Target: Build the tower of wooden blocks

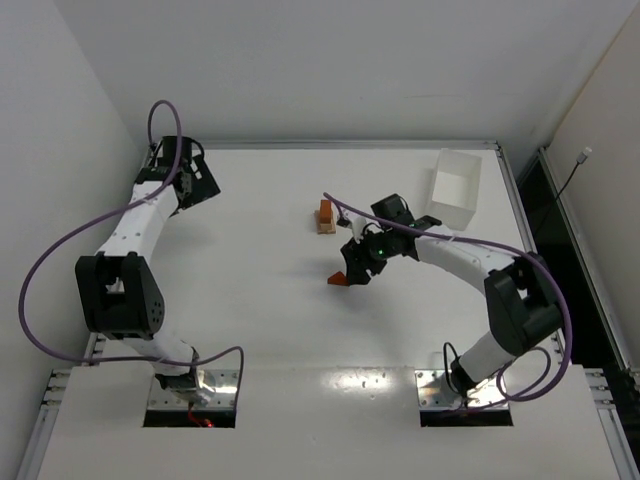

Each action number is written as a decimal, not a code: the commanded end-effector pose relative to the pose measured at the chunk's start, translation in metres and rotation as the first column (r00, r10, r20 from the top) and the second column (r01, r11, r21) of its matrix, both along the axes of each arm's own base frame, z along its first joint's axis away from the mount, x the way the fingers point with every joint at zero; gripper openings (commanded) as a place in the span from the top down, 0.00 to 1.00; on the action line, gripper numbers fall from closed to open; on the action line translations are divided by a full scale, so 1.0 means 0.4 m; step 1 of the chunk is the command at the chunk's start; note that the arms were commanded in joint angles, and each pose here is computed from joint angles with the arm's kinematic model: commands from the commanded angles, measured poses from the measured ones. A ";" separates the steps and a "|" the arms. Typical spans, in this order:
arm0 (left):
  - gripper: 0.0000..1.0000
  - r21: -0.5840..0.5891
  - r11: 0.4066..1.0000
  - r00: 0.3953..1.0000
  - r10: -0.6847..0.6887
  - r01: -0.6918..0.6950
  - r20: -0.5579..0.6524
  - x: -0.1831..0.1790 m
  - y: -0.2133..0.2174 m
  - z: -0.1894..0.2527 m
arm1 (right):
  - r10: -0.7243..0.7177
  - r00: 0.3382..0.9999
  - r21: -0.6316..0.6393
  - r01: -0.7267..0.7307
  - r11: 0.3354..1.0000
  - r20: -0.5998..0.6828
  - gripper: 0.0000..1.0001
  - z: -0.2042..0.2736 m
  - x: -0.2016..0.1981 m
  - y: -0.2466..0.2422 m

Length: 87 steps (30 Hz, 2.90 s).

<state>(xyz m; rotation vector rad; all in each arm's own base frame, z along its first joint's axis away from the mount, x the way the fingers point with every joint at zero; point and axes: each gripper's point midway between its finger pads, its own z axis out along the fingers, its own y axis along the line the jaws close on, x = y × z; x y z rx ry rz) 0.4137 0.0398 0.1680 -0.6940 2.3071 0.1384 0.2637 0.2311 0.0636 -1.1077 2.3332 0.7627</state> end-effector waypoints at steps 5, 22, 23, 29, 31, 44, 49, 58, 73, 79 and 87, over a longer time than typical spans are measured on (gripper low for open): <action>0.11 -0.052 0.996 0.997 -0.072 0.072 -0.003 -0.011 -0.006 0.007 | 0.101 0.995 0.112 -0.103 0.988 0.028 0.51 0.035 -0.003 0.061; 0.11 -0.179 0.975 0.989 -0.140 0.129 -0.050 0.032 -0.030 -0.050 | 0.035 0.993 -0.071 -0.027 0.997 0.113 0.55 -0.075 0.110 0.054; 0.11 -0.179 0.975 0.989 -0.140 0.129 -0.050 0.032 -0.030 -0.050 | 0.035 0.993 -0.071 -0.027 0.997 0.113 0.55 -0.075 0.110 0.054; 0.11 -0.190 0.973 0.987 -0.146 0.132 -0.063 0.046 -0.033 -0.067 | 0.050 0.992 -0.079 -0.040 0.996 0.117 0.56 -0.075 0.129 0.064; 0.11 -0.188 0.973 0.988 -0.146 0.134 -0.054 0.051 -0.033 -0.059 | 0.051 0.994 -0.089 -0.042 0.995 0.100 0.58 -0.087 0.122 0.060; 0.11 -0.215 0.967 0.986 -0.155 0.137 -0.068 0.052 -0.035 -0.078 | 0.181 0.980 -0.114 -0.171 0.979 0.084 0.58 -0.090 0.028 0.087; 0.11 -0.215 0.967 0.986 -0.155 0.137 -0.068 0.052 -0.035 -0.078 | 0.174 0.981 -0.128 -0.163 0.978 0.086 0.60 -0.098 0.024 0.086; 0.11 -0.217 0.967 0.985 -0.155 0.136 -0.076 0.053 -0.035 -0.088 | 0.143 0.987 -0.143 -0.132 0.981 0.068 0.64 -0.113 0.035 0.086; 0.11 -0.227 0.964 0.983 -0.161 0.139 -0.083 0.065 -0.038 -0.100 | 0.146 0.989 -0.201 -0.136 0.970 0.036 0.68 -0.140 0.000 0.080; 0.11 -0.236 0.961 0.982 -0.167 0.142 -0.090 0.065 -0.042 -0.109 | 0.122 0.992 -0.216 -0.113 0.970 0.027 0.82 -0.146 -0.007 0.066; 0.11 -0.244 0.959 0.981 -0.172 0.146 -0.089 0.071 -0.045 -0.112 | 0.105 0.994 -0.234 -0.096 0.967 0.024 1.00 -0.155 -0.009 0.055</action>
